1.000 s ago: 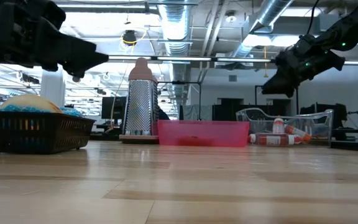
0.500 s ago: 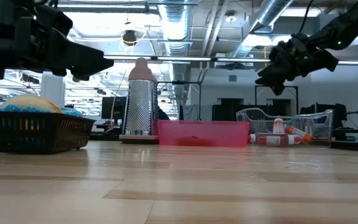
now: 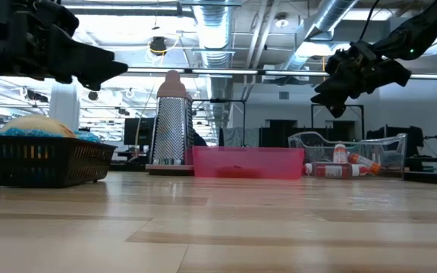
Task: Pick & Place Food Item
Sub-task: Return to Home Position
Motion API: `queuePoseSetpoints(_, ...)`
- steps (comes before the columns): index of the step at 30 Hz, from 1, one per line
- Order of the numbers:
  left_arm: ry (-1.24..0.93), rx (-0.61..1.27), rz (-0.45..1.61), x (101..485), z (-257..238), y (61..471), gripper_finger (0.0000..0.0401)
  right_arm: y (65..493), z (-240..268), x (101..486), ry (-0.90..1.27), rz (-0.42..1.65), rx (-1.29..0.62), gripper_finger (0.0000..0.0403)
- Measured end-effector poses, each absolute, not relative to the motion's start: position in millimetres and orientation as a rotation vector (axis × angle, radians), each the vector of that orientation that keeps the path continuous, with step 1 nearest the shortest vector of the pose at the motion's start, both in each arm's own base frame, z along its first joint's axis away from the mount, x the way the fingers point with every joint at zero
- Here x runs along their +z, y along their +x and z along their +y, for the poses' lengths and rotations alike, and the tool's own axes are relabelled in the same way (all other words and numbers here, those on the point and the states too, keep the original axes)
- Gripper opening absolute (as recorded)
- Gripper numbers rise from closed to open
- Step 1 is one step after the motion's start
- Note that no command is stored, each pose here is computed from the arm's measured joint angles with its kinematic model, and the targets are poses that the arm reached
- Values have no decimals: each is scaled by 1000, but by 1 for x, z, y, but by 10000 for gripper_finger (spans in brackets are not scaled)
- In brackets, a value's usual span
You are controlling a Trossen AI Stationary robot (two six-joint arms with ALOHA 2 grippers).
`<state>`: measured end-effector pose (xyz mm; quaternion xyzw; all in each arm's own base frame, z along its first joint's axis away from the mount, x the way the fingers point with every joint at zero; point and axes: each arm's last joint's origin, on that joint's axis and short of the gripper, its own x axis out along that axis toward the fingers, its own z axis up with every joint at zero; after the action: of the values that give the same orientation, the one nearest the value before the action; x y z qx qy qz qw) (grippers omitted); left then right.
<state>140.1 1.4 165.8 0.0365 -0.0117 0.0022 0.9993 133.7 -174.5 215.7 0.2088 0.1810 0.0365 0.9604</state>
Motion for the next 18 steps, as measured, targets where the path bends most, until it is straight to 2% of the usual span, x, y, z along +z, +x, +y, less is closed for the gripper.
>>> queuePoseSetpoints(18,61,-27,0,168,-1,119,227,145,-167,217,420,383,100,134)
